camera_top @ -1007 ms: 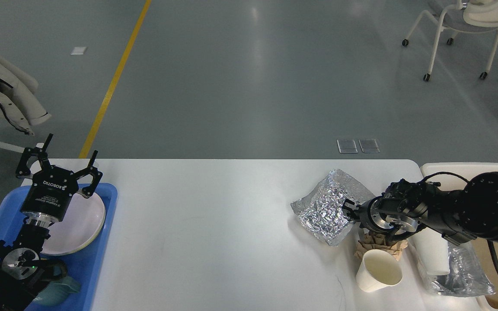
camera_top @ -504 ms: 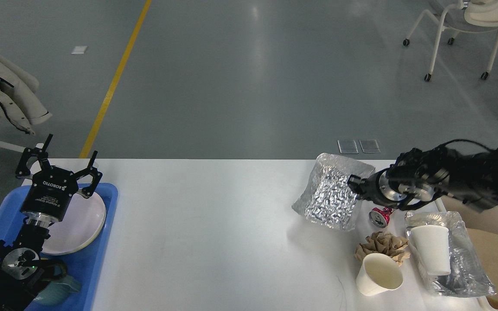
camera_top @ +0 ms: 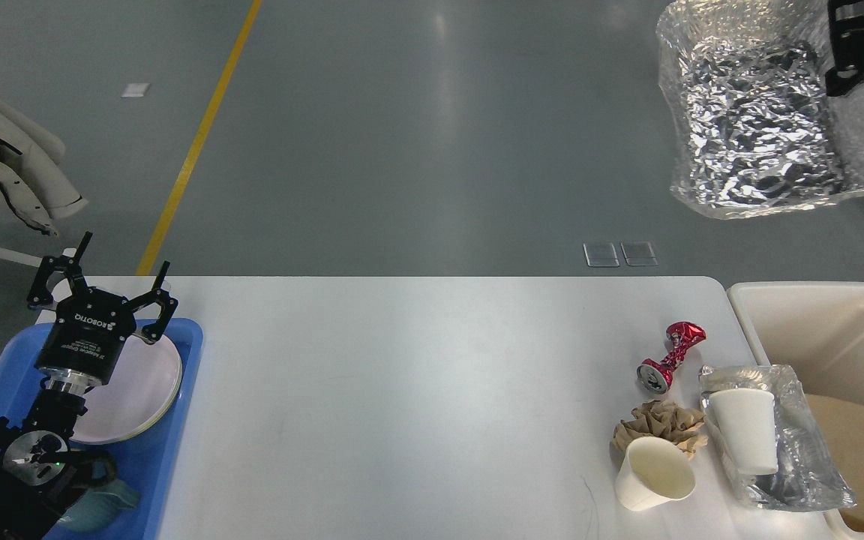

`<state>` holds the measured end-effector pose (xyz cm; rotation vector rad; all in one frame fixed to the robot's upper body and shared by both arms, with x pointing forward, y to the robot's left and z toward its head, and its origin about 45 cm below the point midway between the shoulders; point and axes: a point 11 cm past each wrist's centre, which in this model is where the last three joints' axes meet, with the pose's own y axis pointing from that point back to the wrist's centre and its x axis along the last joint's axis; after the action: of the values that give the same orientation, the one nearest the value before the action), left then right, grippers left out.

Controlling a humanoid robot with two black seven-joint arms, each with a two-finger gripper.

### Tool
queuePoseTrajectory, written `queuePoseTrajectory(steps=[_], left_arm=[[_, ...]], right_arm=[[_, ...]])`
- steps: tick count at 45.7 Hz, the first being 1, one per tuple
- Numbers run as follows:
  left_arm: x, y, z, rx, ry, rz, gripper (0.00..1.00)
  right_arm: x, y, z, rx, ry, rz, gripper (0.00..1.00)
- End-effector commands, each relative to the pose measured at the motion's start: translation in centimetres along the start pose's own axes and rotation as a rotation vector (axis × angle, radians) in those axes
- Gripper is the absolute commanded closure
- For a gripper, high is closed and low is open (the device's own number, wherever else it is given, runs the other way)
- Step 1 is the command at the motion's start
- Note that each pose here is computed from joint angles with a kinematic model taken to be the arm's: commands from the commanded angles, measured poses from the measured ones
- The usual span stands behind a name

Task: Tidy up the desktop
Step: 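Lift the foil and drop it into the white bin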

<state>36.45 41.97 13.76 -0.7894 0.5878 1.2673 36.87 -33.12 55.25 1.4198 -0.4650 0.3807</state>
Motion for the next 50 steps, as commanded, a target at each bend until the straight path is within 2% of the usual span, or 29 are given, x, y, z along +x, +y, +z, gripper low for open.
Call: queuePoseTrajectory(steps=[1, 5, 11, 16, 21, 25, 29, 36, 37, 39, 40, 41, 42, 50], left_arm=[[0.0, 0.0, 0.0, 0.0, -0.001, 0.0, 0.03], [0.0, 0.0, 0.0, -0.001, -0.001, 0.0, 0.03], [0.0, 0.0, 0.0, -0.001, -0.001, 0.0, 0.03], [0.0, 0.0, 0.0, 0.0, -0.001, 0.0, 0.03], [0.0, 0.0, 0.0, -0.001, -0.001, 0.0, 0.03], [0.0, 0.0, 0.0, -0.001, -0.001, 0.0, 0.03], [0.0, 0.0, 0.0, -0.001, -0.001, 0.0, 0.03], [0.0, 0.0, 0.0, -0.001, -0.001, 0.0, 0.03], [0.0, 0.0, 0.0, 0.0, -0.001, 0.0, 0.03], [0.0, 0.0, 0.0, -0.001, -0.001, 0.0, 0.03], [0.0, 0.0, 0.0, -0.001, -0.001, 0.0, 0.03], [0.0, 0.0, 0.0, 0.0, -0.001, 0.0, 0.03], [0.0, 0.0, 0.0, 0.0, -0.001, 0.0, 0.03], [0.0, 0.0, 0.0, -0.001, -0.001, 0.0, 0.03]], right_arm=[[-0.5, -1.2, 5.5, -0.141, -0.016, 0.022, 1.0], [-2.0, -5.5, 12.9, -0.309, 0.007, 0.041, 1.0], [-6.8, -12.7, 23.8, -0.52, -0.019, 0.043, 1.0], [-12.8, -19.2, 29.3, -0.63, 0.035, 0.064, 1.0], [-20.3, -26.0, 30.4, -0.614, -0.033, 0.083, 1.0], [-25.7, -30.3, 29.2, -0.579, -0.102, 0.038, 1.0], [-27.1, -32.5, 28.1, -0.56, -0.123, 0.051, 1.0], [-28.4, -33.9, 26.9, -0.537, -0.144, 0.053, 1.0], [-28.4, -34.1, 26.7, -0.533, -0.145, 0.054, 0.95], [-28.4, -34.2, 26.6, -0.529, -0.152, 0.058, 0.76], [-28.4, -34.2, 26.5, -0.528, -0.154, 0.059, 0.48], [-28.4, -34.3, 26.4, -0.525, -0.159, 0.062, 0.08], [-28.4, -34.4, 26.1, -0.522, -0.163, 0.059, 0.0], [-28.5, -34.7, 25.7, -0.514, -0.17, 0.052, 0.0]])
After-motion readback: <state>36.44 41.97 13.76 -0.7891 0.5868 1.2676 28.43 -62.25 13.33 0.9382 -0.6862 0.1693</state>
